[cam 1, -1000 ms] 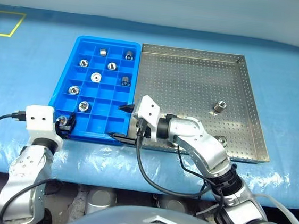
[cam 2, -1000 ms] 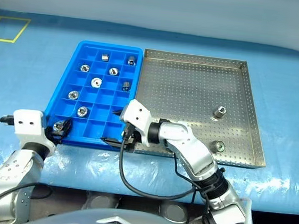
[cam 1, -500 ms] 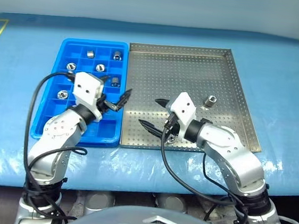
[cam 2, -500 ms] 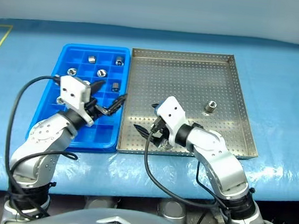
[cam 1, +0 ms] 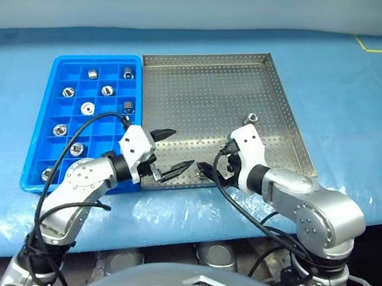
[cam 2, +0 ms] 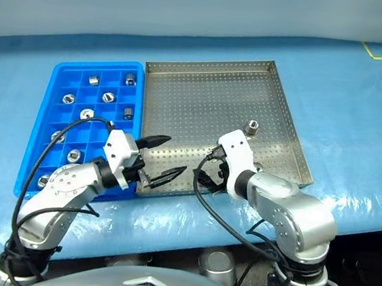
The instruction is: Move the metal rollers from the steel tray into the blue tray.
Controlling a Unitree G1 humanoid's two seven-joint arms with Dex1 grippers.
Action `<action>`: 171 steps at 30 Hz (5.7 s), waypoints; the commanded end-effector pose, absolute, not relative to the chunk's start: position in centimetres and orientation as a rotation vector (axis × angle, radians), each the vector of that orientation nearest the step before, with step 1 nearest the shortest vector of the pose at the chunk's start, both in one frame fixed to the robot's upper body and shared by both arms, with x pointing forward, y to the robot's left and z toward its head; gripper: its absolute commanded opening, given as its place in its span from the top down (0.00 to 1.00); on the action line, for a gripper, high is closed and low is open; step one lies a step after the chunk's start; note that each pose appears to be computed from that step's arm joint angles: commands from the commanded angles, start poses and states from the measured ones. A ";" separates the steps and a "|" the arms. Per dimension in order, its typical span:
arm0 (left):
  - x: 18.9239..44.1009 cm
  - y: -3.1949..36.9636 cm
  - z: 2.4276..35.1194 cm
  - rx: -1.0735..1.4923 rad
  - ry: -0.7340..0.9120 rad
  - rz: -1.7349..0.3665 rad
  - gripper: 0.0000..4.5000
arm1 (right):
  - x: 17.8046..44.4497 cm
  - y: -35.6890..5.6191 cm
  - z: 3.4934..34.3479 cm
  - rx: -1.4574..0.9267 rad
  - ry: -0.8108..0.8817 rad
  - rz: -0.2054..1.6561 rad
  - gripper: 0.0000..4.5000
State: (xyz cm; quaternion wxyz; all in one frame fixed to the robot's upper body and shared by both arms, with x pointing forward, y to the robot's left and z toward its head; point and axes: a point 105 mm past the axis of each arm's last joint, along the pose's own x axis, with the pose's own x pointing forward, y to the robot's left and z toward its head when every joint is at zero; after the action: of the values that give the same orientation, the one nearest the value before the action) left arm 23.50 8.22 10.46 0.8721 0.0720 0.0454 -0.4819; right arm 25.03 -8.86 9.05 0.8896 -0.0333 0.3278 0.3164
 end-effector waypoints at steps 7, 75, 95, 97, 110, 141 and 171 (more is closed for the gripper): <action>22.1 8.2 11.1 0.193 0.053 -1.028 0.01 | 26.6 -9.4 7.4 -0.119 0.793 0.598 0.00; 22.4 9.7 12.5 0.149 -0.016 -0.820 0.00 | 25.9 -10.0 10.3 -0.341 0.743 0.701 0.21; 21.4 8.7 11.5 0.178 0.041 -0.949 0.00 | 23.6 -10.1 6.8 -0.248 0.879 0.697 0.01; 21.4 8.6 11.6 0.178 0.039 -0.951 0.00 | 23.6 -9.9 6.8 -0.249 0.879 0.704 0.04; 21.4 8.5 11.6 0.183 0.040 -0.962 0.00 | 23.8 -9.7 8.1 -0.298 0.848 0.737 0.62; 19.4 18.8 13.0 0.148 -0.013 -0.171 0.00 | 33.4 9.6 17.5 -0.050 0.011 0.996 0.62; 23.4 12.0 13.1 0.071 -0.056 -0.598 0.00 | 40.6 -10.3 15.3 0.051 -0.020 -0.143 0.01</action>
State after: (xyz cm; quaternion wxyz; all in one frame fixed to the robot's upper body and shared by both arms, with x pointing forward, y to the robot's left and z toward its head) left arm 23.43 12.67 12.61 0.9611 0.0389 -0.0168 -0.2728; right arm 40.58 -9.03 15.01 0.9994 0.0266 0.0009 -0.0200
